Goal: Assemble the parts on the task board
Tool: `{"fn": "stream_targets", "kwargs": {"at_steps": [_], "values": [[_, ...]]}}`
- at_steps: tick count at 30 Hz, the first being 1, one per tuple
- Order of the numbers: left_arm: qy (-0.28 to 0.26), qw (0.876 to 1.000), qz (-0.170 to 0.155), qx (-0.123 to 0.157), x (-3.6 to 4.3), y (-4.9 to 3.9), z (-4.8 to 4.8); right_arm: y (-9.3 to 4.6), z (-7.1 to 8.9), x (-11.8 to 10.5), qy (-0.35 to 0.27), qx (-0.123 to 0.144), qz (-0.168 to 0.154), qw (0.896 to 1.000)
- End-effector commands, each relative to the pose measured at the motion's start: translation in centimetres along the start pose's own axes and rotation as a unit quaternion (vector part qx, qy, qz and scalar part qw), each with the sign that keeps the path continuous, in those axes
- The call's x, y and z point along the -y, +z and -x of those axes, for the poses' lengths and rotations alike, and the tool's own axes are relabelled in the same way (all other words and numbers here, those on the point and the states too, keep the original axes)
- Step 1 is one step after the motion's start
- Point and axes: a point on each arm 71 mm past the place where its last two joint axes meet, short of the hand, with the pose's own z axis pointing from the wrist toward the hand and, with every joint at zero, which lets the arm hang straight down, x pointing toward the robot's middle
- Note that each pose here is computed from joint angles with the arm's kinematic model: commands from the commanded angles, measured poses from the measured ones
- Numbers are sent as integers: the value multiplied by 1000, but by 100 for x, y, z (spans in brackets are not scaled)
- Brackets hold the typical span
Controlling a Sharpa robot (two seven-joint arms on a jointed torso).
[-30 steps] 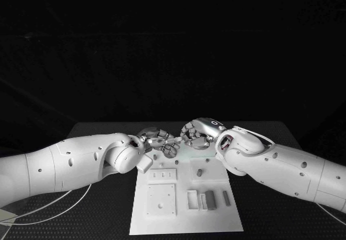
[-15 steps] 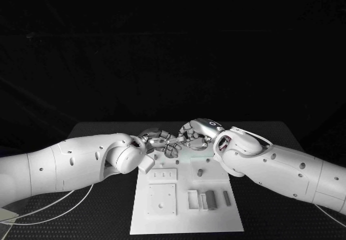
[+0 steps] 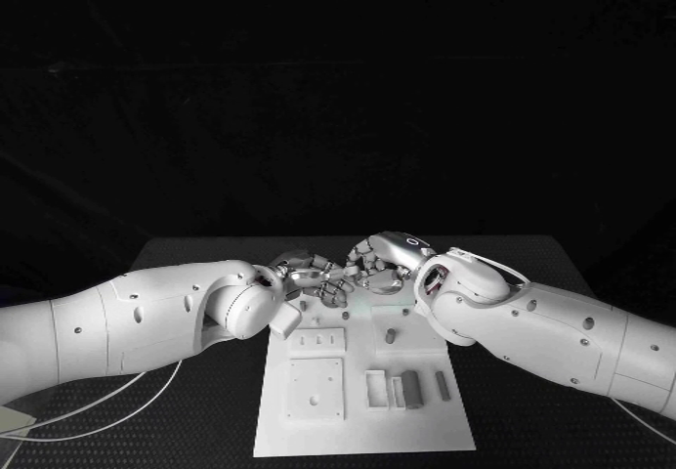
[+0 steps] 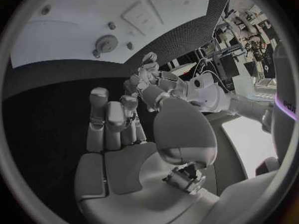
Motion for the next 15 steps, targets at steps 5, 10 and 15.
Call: {"fn": "stream_targets", "kwargs": {"at_steps": [5,10,15], "values": [[-11,1000,-3,-2,16,2,-23,13,-25,-69,7,-5,8,1000],[-11,1000,4,0,5,0,-16,4,-28,-92,11,0,11,1000],[-11,1000,9,2,-5,-4,-6,-7,-33,-89,13,-1,10,1000]]}}
